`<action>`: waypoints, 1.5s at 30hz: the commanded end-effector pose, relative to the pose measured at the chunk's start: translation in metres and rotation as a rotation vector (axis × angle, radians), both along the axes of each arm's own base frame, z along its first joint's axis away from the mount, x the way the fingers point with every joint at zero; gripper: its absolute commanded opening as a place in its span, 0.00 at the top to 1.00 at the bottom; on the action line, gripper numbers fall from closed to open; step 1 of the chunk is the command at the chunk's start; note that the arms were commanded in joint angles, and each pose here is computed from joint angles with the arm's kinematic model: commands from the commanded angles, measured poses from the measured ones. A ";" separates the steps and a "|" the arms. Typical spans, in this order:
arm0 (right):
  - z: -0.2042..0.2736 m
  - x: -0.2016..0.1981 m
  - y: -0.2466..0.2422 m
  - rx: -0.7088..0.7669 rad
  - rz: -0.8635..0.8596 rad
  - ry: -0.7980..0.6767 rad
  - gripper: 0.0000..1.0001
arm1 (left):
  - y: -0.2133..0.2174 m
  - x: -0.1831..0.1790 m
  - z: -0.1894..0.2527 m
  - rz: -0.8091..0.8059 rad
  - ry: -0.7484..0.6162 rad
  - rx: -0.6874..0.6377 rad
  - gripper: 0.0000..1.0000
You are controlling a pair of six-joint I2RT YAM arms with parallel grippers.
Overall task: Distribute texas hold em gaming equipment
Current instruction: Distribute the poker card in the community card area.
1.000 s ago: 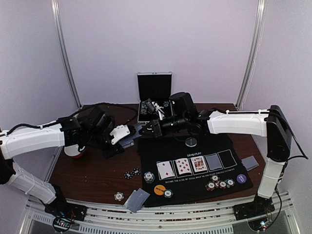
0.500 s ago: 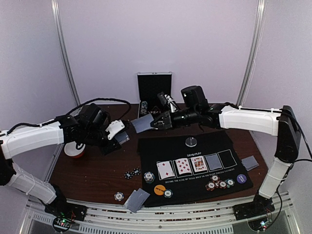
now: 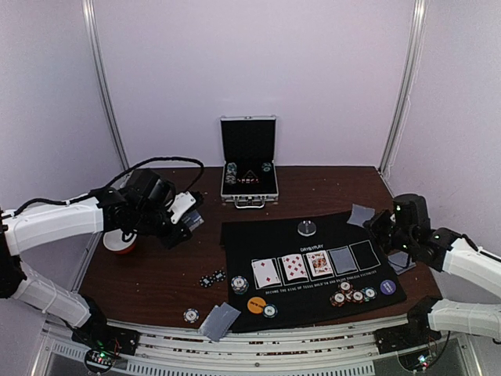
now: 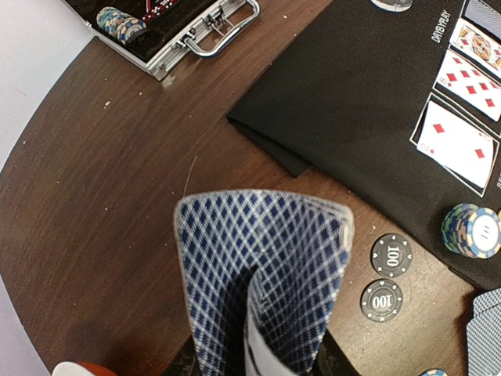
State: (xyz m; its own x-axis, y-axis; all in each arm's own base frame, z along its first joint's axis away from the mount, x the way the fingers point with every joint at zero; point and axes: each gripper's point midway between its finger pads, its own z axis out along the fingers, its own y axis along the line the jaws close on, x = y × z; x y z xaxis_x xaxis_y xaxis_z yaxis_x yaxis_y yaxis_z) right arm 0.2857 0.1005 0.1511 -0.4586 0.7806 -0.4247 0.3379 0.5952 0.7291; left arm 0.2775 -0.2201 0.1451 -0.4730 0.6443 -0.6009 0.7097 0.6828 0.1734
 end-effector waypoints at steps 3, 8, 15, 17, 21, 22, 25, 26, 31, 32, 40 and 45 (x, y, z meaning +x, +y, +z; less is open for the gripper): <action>-0.045 -0.030 -0.065 0.043 -0.487 0.214 1.00 | -0.003 0.009 0.002 0.033 -0.027 -0.045 0.67; -0.069 -0.037 -0.065 0.129 -0.602 0.294 1.00 | -0.002 0.009 0.002 0.039 -0.029 -0.046 0.67; -0.078 -0.041 -0.052 0.259 -0.688 0.288 1.00 | -0.003 0.010 0.000 0.034 -0.030 -0.040 0.67; -0.086 -0.044 -0.049 0.283 -0.709 0.300 1.00 | -0.003 0.010 -0.001 0.031 -0.030 -0.038 0.67; -0.101 -0.044 -0.039 0.348 -0.729 0.298 1.00 | -0.003 0.009 -0.001 0.025 -0.030 -0.037 0.67; -0.104 -0.043 -0.038 0.351 -0.733 0.302 1.00 | -0.003 0.009 -0.001 0.025 -0.031 -0.037 0.67; -0.113 -0.043 -0.036 0.350 -0.746 0.315 1.00 | -0.002 0.009 -0.001 0.024 -0.033 -0.037 0.67; -0.115 -0.042 -0.036 0.360 -0.748 0.311 1.00 | -0.002 0.008 -0.001 0.024 -0.033 -0.037 0.67; -0.123 -0.042 -0.031 0.370 -0.738 0.334 1.00 | -0.001 0.007 -0.005 0.021 -0.022 -0.032 0.67; -0.125 -0.043 -0.031 0.371 -0.738 0.337 1.00 | -0.001 0.007 -0.006 0.019 -0.017 -0.031 0.67; -0.137 -0.051 -0.031 0.359 -0.718 0.366 1.00 | 0.009 0.006 -0.028 0.051 0.055 0.000 0.68; -0.137 -0.052 -0.032 0.352 -0.713 0.368 1.00 | 0.018 0.008 -0.042 0.084 0.105 0.008 0.68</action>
State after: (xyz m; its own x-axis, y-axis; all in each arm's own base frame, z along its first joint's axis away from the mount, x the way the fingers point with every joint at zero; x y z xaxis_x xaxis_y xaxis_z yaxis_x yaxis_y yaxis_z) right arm 0.2389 0.0708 0.0186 0.0729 0.9955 -0.0605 0.7916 -0.0209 0.6107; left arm 0.2832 -0.2066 0.1137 -0.5473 0.6283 -0.5528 0.6808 0.7185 0.1425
